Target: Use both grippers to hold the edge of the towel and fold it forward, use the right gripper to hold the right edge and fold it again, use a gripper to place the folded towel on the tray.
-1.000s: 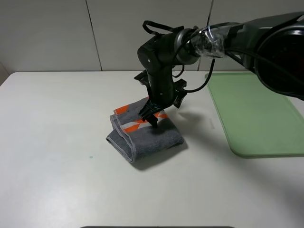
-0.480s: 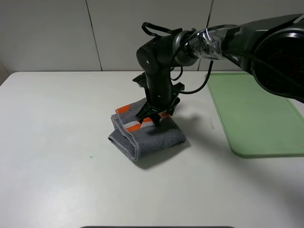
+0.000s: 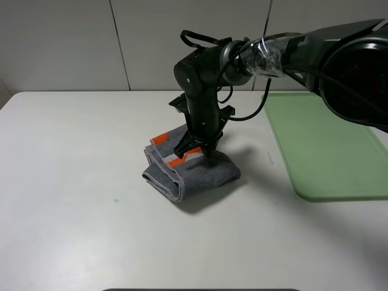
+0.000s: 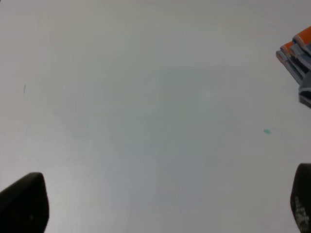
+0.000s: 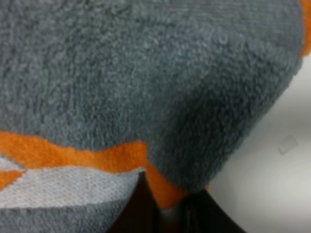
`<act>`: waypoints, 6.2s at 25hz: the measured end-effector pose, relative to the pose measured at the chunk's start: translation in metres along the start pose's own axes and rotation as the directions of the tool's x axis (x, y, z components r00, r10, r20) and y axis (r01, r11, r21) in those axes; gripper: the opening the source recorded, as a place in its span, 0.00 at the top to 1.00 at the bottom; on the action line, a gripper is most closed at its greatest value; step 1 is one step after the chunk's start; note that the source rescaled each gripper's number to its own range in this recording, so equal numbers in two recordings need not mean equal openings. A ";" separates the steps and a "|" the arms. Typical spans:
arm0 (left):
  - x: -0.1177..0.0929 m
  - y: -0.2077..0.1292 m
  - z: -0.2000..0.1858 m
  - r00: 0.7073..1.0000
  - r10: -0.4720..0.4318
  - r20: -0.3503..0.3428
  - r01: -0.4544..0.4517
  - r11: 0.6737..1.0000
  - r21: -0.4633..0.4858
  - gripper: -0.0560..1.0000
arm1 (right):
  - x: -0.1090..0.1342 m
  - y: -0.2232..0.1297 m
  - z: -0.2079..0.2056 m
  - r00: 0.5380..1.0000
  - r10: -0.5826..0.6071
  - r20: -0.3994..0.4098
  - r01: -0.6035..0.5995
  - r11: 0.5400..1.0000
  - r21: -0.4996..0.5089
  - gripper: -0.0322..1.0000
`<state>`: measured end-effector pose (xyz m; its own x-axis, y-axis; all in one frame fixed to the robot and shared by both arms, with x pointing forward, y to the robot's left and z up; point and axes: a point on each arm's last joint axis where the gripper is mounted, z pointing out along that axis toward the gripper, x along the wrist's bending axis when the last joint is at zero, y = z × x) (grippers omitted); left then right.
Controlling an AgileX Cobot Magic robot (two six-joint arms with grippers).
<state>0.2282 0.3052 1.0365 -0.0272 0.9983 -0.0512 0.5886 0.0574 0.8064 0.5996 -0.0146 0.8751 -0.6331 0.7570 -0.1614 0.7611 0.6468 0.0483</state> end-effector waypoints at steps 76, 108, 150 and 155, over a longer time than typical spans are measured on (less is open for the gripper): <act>0.000 0.000 0.000 1.000 0.000 -0.001 0.000 1.000 0.000 0.00 | -0.185 -0.048 -0.024 0.939 0.288 0.188 -0.301 0.953 0.042 0.89; 0.000 0.000 0.000 1.000 0.000 -0.001 0.000 1.000 0.000 0.00 | -0.304 -0.130 -0.007 0.786 0.594 0.172 -0.611 0.790 0.061 0.89; 0.000 0.000 0.000 1.000 0.000 -0.001 0.000 1.000 0.000 0.00 | -0.290 -0.137 -0.088 0.713 0.701 0.025 -0.701 0.713 0.015 0.00; 0.000 0.000 0.000 1.000 0.000 -0.001 0.000 1.000 0.000 0.00 | -0.281 -0.144 -0.112 0.710 0.704 -0.023 -0.704 0.710 -0.017 0.00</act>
<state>0.2282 0.3053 1.0365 -0.0277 0.9983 -0.0504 0.5885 0.0570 0.8065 0.6515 -0.3101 1.0239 0.0832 0.9949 -0.0577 0.9837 -0.0727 0.1643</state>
